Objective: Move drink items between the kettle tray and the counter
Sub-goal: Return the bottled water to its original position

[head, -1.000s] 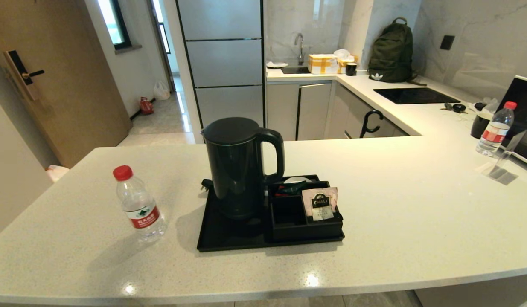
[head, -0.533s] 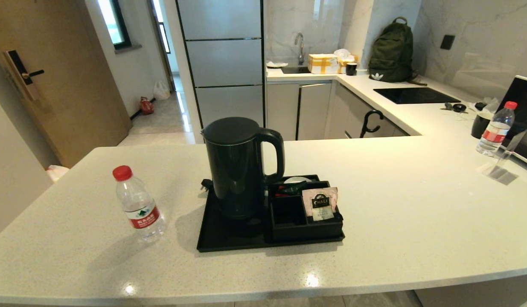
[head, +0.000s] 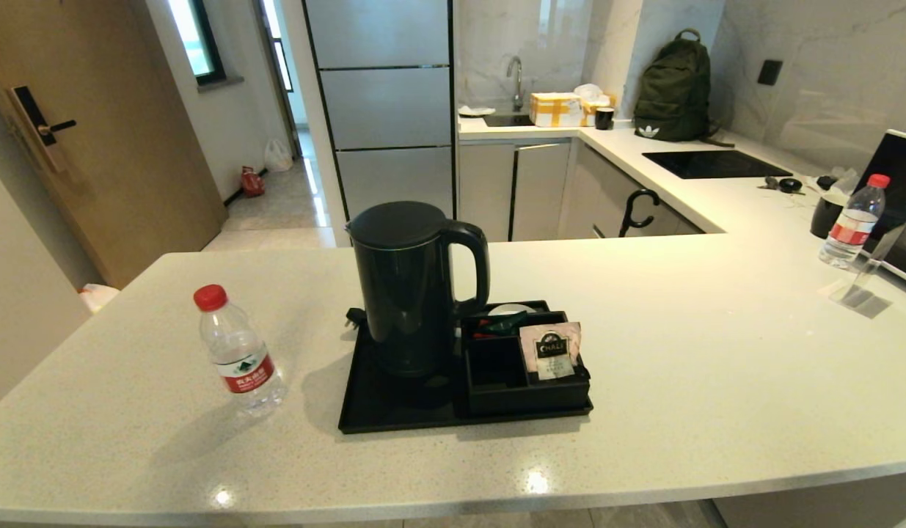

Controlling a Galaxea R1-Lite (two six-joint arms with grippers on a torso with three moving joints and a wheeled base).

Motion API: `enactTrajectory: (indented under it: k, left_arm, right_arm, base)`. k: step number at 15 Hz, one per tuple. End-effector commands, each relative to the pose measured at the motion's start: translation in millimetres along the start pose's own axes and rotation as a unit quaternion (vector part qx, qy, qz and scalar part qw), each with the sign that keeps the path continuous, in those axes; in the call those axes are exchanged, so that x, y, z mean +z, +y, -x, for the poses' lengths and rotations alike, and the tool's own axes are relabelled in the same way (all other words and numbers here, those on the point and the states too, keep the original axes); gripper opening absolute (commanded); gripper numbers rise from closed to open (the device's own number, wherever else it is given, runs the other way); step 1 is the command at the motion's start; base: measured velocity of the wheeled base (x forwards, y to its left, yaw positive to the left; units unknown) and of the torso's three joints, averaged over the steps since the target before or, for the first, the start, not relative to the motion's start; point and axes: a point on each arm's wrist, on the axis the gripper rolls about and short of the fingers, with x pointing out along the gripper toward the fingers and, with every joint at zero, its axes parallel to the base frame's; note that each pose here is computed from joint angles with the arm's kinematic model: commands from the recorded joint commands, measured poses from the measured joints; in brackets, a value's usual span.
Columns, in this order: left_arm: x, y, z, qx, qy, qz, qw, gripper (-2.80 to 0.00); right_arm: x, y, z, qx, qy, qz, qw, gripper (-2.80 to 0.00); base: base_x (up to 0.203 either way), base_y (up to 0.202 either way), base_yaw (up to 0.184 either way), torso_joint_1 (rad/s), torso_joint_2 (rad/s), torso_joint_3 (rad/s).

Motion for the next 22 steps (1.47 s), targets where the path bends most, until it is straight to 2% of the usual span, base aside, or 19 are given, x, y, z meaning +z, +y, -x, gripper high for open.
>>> enactTrajectory:
  k: [1, 3, 5, 10, 12, 14, 18, 19, 21, 22]
  left_arm:
    - [0.0, 0.0, 0.0, 0.000, 0.000, 0.000, 1.0000, -2.80]
    - [0.0, 0.0, -0.1, 0.001, 0.001, 0.000, 1.0000, -2.80]
    - [0.0, 0.0, 0.0, 0.000, 0.000, 0.000, 1.0000, -2.80]
    - [0.3, 0.0, 0.0, 0.001, 0.000, 0.000, 1.0000, -2.80]
    - [0.0, -0.1, 0.0, -0.002, 0.001, -0.003, 1.0000, -2.80]
    - [0.3, -0.2, 0.4, -0.004, 0.004, -0.020, 0.9998, -2.80]
    - [3.0, 0.1, 0.4, -0.002, -0.001, -0.027, 0.9996, -2.80]
    - [16.5, 1.1, 2.1, -0.001, -0.009, -0.024, 0.9997, -2.80]
    - [72.0, 5.4, 6.4, 0.005, -0.040, 0.002, 0.9992, -2.80]
    - [100.8, 7.8, 1.1, 0.011, -0.023, 0.011, 0.9996, -2.80]
  right_arm:
    - [-4.8, 0.1, -2.6, 0.002, -0.007, 0.011, 1.000, -2.80]
    - [-10.3, 0.0, -3.6, 0.000, 0.008, 0.049, 0.999, -2.80]
    - [-10.5, 0.0, -3.6, 0.000, 0.009, 0.050, 0.999, -2.80]
    - [-10.7, -0.2, -3.6, -0.004, 0.010, 0.013, 1.000, -2.80]
    - [-10.7, -0.2, -3.6, -0.004, 0.010, 0.013, 1.000, -2.80]
    - [-10.7, -0.2, -3.6, -0.004, 0.010, 0.013, 1.000, -2.80]
    - [-10.7, -0.2, -3.6, -0.004, 0.010, 0.012, 1.000, -2.80]
    - [-10.7, -0.2, -3.6, -0.004, 0.010, 0.012, 1.000, -2.80]
    - [-10.7, -0.2, -3.6, -0.004, 0.010, 0.012, 1.000, -2.80]
    - [-10.7, -0.2, -3.6, -0.004, 0.010, 0.012, 1.000, -2.80]
  base:
    - [0.000, 0.000, 0.000, 0.000, 0.00, 0.000]
    - [0.000, 0.000, 0.000, 0.000, 0.00, 0.000]
    - [0.000, 0.000, 0.000, 0.000, 0.00, 0.000]
    - [0.000, 0.000, 0.000, 0.000, 0.00, 0.000]
    - [0.000, 0.000, 0.000, 0.000, 0.00, 0.000]
    - [0.000, 0.000, 0.000, 0.000, 0.00, 0.000]
    - [0.000, 0.000, 0.000, 0.000, 0.00, 0.000]
    - [0.000, 0.000, 0.000, 0.000, 0.00, 0.000]
    - [0.000, 0.000, 0.000, 0.000, 0.00, 0.000]
    - [0.000, 0.000, 0.000, 0.000, 0.00, 0.000]
